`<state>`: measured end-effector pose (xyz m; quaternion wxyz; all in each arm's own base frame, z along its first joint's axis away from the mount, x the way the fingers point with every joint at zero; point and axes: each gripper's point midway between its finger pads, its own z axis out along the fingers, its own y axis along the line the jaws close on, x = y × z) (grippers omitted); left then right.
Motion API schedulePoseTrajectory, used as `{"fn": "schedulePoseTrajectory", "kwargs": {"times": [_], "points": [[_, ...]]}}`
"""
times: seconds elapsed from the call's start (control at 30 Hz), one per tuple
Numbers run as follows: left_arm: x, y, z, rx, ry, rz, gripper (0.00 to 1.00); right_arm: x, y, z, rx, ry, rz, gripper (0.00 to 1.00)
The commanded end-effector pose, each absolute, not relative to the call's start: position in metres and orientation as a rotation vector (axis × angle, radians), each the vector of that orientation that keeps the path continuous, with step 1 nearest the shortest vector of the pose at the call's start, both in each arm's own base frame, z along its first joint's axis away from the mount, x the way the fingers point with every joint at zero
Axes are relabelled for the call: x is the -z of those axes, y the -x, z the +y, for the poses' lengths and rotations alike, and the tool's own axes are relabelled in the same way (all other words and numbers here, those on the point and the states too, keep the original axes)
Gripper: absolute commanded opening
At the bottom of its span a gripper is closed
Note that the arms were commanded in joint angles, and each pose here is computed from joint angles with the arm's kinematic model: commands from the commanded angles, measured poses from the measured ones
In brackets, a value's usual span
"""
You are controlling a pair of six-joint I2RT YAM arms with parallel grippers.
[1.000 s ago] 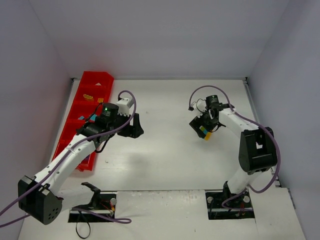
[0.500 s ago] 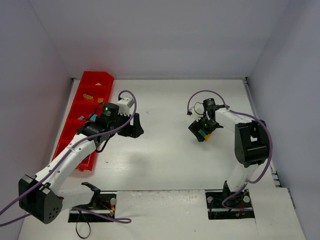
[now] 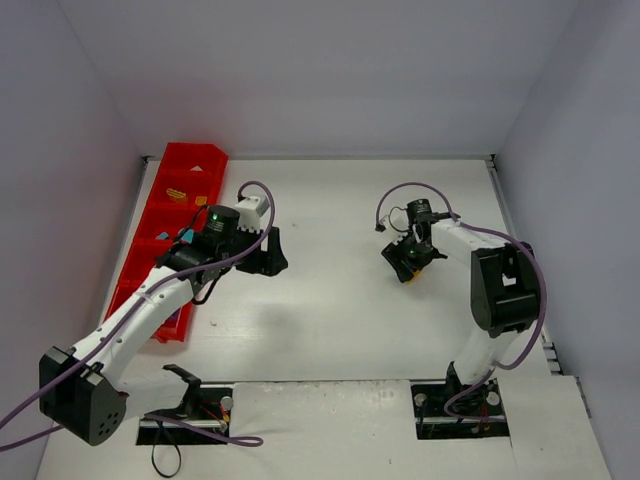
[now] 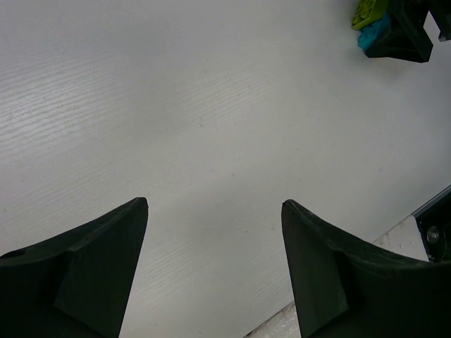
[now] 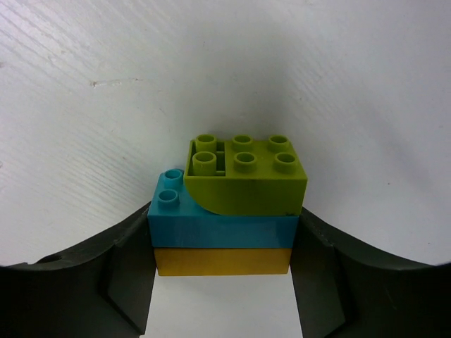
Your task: Sort the legos into containers by color
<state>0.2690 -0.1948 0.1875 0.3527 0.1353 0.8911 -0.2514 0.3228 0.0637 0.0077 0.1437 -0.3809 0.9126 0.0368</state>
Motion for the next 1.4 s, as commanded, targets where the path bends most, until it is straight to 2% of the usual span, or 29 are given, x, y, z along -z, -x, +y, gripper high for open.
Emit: {"fn": "schedulePoseTrajectory", "kwargs": {"times": [0.0, 0.03, 0.1, 0.13, 0.23, 0.37, 0.53, 0.73, 0.93, 1.13, 1.37], "points": [[-0.210, -0.280, -0.202, 0.670, -0.374, 2.210, 0.70, -0.020, -0.328, 0.059, -0.050, 1.078, 2.607, 0.50], [-0.210, -0.280, -0.203, 0.675, -0.373, 2.211, 0.70, -0.022, -0.330, 0.062, -0.060, 1.077, 2.597, 0.39], [-0.209, -0.280, -0.206, 0.691, -0.377, 2.219, 0.70, -0.031, -0.336, 0.079, -0.093, 1.082, 2.558, 0.27], [-0.208, -0.281, -0.207, 0.694, -0.378, 2.222, 0.70, -0.035, -0.339, 0.086, -0.104, 1.091, 2.539, 0.17], [-0.208, -0.281, -0.209, 0.708, -0.371, 2.246, 0.70, -0.054, -0.347, 0.124, -0.136, 1.166, 2.438, 0.00], [-0.227, -0.283, -0.213, 0.732, -0.355, 2.226, 0.70, -0.101, -0.350, 0.184, -0.206, 1.215, 2.229, 0.00], [-0.252, -0.285, -0.220, 0.788, -0.339, 2.202, 0.70, -0.150, -0.329, 0.256, -0.279, 1.295, 1.960, 0.00], [-0.290, -0.289, -0.220, 0.820, -0.255, 2.127, 0.72, -0.205, -0.305, 0.301, -0.413, 1.270, 1.712, 0.00], [-0.303, -0.287, -0.219, 0.878, -0.218, 2.096, 0.76, -0.243, -0.292, 0.309, -0.471, 1.222, 1.566, 0.00], [-0.316, -0.279, -0.241, 1.053, -0.279, 2.045, 0.77, -0.258, -0.280, 0.309, -0.518, 1.221, 1.500, 0.00], [-0.322, -0.279, -0.250, 1.110, -0.289, 2.030, 0.77, -0.269, -0.271, 0.312, -0.537, 1.228, 1.462, 0.00]]}}
